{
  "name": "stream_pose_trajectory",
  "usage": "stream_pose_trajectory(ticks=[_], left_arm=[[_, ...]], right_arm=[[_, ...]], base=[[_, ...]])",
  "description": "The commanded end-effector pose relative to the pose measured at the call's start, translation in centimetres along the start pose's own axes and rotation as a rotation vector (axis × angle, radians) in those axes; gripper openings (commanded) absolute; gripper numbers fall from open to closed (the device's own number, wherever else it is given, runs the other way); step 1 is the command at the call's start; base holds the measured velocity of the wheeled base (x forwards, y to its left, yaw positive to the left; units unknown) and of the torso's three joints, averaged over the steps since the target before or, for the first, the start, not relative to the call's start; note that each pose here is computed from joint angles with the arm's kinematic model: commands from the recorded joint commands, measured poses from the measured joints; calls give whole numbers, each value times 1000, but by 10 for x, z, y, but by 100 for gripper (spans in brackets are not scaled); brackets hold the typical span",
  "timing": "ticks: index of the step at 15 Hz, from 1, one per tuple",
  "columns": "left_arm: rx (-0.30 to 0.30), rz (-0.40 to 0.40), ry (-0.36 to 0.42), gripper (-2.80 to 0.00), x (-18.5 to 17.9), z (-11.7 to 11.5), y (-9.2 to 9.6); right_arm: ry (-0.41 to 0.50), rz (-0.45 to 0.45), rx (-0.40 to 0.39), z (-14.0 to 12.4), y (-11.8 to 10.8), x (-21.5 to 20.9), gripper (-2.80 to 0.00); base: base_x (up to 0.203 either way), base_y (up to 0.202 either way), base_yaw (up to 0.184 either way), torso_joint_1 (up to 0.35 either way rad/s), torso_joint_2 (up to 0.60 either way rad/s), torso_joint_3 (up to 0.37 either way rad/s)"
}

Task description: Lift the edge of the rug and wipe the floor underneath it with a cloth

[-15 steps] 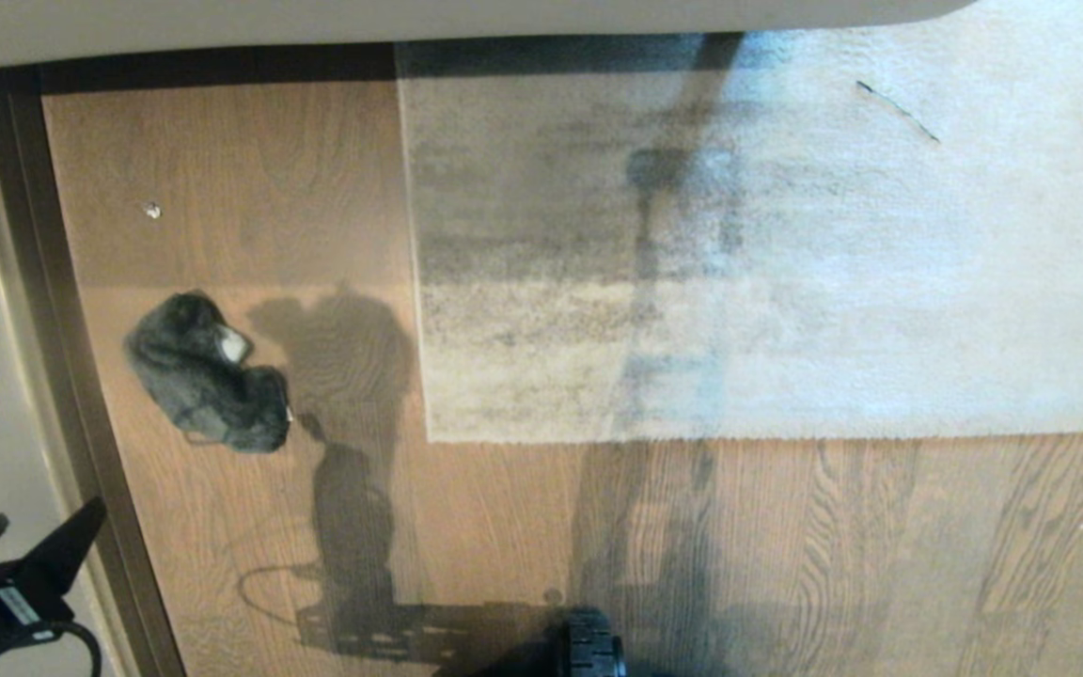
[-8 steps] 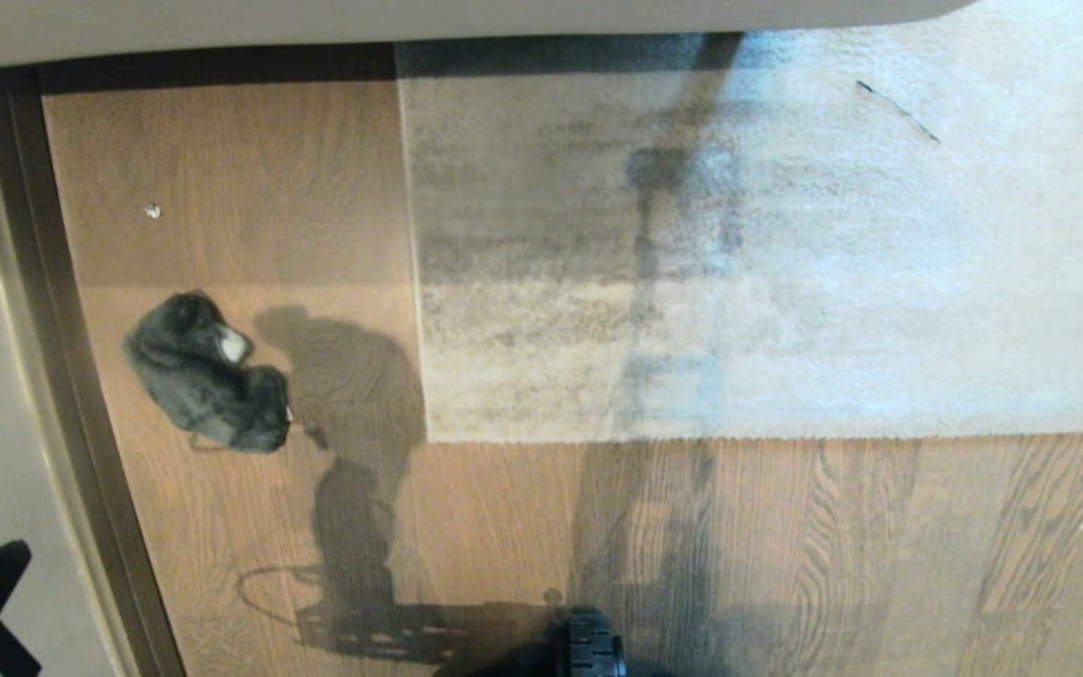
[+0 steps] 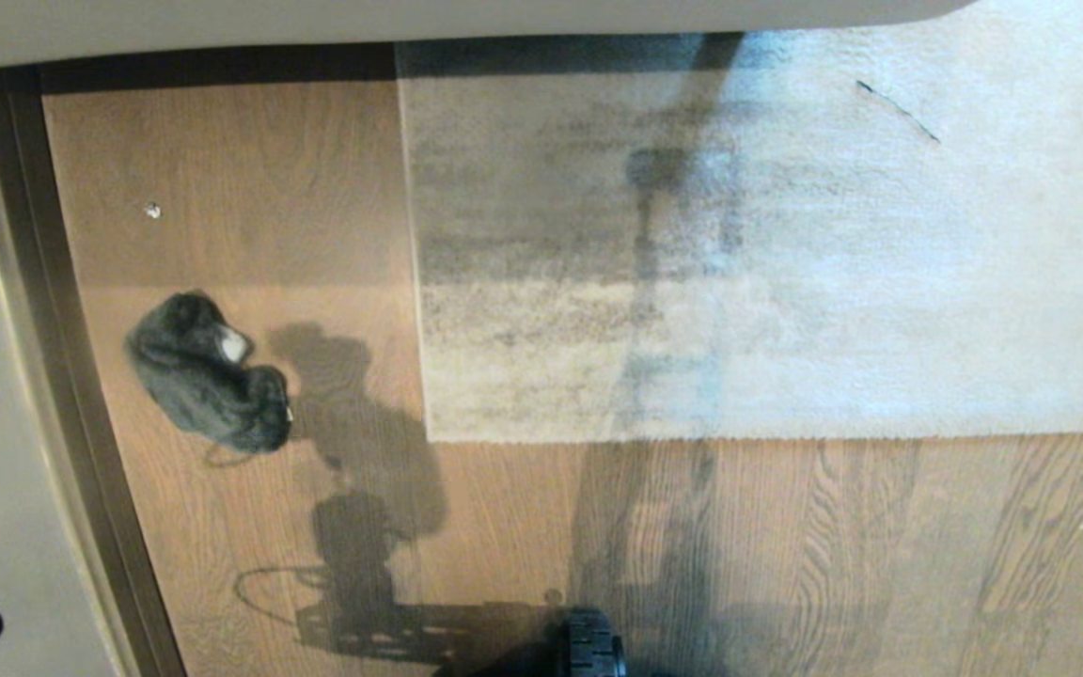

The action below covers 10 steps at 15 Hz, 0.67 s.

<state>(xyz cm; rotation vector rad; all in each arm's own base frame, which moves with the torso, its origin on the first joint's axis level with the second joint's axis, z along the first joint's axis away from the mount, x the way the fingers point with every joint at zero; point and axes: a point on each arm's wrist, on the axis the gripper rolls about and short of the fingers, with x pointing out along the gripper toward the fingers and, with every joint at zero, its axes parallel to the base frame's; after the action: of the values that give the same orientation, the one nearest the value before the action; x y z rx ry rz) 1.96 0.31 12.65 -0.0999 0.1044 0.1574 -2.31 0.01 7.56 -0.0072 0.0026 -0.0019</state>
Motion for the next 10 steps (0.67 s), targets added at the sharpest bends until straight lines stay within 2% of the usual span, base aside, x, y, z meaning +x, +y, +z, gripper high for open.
stream_pose_trajectory(ticks=[1, 4, 6, 9, 10], left_arm=[[-3, -6, -83, -280, -18, -8, 1], [3, -8, -29, -280, -18, -18, 2], [7, -15, -20, -280, -15, -28, 3], [13, -121, 8, -280, -16, -34, 4], [17, -135, 25, -280, -20, -41, 5]], right_arm=[[2, 0, 0, 0, 0, 0, -280], [2, 0, 0, 0, 0, 0, -280], [2, 0, 0, 0, 0, 0, -280], [2, 1, 0, 0, 0, 0, -280], [2, 0, 1, 0, 0, 0, -280]], base=[[0, 0, 0, 0, 0, 0], [0, 0, 0, 0, 0, 0], [0, 0, 0, 0, 0, 0], [0, 0, 0, 0, 0, 0], [0, 0, 0, 0, 0, 0]])
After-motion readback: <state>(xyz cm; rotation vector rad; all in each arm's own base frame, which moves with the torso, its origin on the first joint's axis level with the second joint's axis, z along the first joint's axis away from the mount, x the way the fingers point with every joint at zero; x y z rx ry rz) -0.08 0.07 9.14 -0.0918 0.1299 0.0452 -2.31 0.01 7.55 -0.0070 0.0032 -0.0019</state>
